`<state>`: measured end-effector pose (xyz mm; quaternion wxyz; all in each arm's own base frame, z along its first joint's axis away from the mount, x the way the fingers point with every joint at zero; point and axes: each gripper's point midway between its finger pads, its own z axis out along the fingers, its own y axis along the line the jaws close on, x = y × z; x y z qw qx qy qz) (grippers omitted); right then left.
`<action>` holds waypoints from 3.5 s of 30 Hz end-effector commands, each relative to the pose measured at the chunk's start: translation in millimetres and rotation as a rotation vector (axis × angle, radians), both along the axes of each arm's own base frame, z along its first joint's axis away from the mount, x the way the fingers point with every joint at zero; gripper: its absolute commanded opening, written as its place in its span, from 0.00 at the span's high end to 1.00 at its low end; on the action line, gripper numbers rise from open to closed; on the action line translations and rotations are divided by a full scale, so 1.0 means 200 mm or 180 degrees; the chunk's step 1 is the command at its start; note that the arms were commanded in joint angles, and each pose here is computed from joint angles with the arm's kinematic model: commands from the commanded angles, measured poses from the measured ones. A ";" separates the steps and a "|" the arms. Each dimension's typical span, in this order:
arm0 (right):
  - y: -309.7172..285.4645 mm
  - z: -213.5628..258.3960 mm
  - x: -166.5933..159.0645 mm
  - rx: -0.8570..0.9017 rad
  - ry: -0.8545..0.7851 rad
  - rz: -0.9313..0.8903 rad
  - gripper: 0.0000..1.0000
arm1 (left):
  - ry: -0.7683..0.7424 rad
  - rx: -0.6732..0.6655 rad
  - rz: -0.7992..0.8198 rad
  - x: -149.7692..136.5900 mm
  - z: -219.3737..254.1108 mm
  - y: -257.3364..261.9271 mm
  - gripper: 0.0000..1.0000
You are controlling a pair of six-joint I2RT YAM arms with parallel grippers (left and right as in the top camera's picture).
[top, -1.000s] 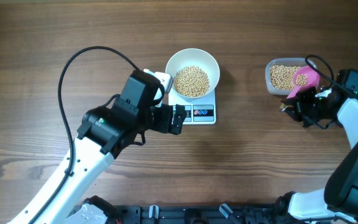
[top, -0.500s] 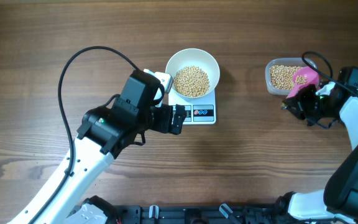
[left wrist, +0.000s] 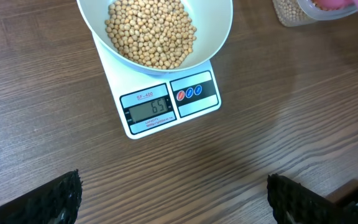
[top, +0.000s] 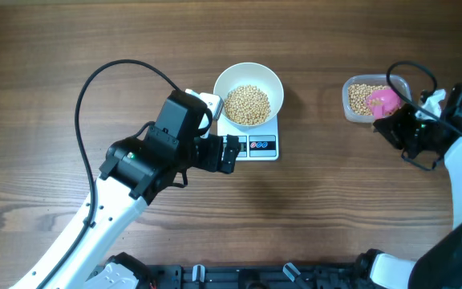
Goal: Scoop item into bowl and weigh 150g on scale
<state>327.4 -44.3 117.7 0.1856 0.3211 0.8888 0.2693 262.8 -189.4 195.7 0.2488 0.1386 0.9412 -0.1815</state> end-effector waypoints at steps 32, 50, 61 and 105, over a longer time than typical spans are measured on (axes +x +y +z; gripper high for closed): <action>-0.11 0.21 0.04 -0.0912 -0.0511 0.0493 0.96 | -0.0036 0.0051 -0.0050 0.00 -0.01 0.00 0.00; -0.12 0.06 0.07 -0.0810 -0.0276 0.0524 0.80 | -0.0036 0.0051 -0.0050 0.00 -0.01 0.00 0.00; -0.07 0.01 -0.05 -0.0197 0.0353 -0.0220 0.38 | -0.0036 0.0051 -0.0050 0.00 -0.01 0.00 0.00; 0.06 -0.32 0.00 0.1006 0.0277 -0.1415 0.45 | -0.0036 0.0051 -0.0050 0.00 -0.01 0.00 0.00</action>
